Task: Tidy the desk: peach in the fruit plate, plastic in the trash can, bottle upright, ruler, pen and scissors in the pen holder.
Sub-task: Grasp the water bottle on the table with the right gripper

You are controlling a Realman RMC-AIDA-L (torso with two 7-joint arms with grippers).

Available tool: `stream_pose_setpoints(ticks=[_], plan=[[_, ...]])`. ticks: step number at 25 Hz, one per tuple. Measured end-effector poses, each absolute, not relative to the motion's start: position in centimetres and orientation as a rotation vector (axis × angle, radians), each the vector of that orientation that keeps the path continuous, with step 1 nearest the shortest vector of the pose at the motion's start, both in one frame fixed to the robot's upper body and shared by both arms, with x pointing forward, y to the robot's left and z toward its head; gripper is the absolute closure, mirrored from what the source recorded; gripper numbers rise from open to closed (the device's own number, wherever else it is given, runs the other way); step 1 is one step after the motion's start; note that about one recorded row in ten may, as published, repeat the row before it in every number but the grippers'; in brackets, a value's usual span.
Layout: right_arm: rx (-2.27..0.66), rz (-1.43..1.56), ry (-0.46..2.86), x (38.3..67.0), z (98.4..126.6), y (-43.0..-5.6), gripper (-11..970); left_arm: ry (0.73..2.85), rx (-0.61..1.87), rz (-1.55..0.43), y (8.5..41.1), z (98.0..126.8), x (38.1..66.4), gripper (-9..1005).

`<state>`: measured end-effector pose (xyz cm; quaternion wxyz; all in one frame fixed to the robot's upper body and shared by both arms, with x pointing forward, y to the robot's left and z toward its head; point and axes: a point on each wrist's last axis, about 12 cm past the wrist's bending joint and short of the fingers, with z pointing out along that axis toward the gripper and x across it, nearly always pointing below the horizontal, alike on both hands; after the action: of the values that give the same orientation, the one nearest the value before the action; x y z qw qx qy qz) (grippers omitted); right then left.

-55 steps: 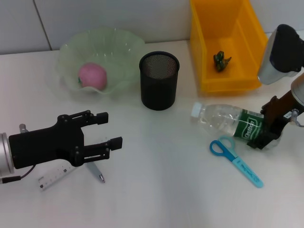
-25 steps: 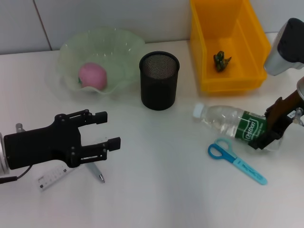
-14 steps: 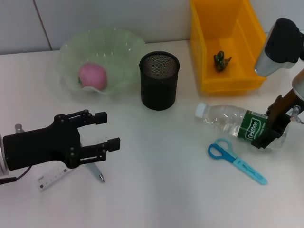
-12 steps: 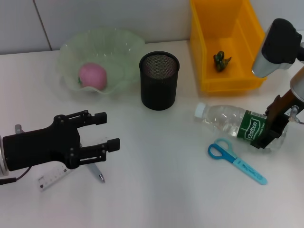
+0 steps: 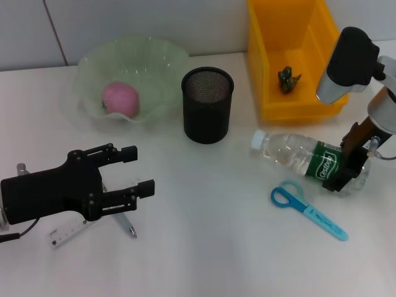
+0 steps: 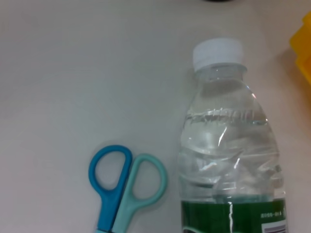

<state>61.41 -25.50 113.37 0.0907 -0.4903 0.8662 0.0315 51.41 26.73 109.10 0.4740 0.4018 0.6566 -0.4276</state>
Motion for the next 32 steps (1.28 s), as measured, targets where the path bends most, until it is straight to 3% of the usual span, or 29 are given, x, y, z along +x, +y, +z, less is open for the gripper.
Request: stream_pose_setpoints(ticks=[20,32], plan=[[-1.489,0.086,2.563,61.2,112.8,-25.3,187,1.605,0.989,-1.052,26.7,109.1,51.3,285],[-1.446,0.225,2.405,59.7,113.9,-26.5,188,1.606,0.982,-1.043,27.1,109.2,51.4,287]])
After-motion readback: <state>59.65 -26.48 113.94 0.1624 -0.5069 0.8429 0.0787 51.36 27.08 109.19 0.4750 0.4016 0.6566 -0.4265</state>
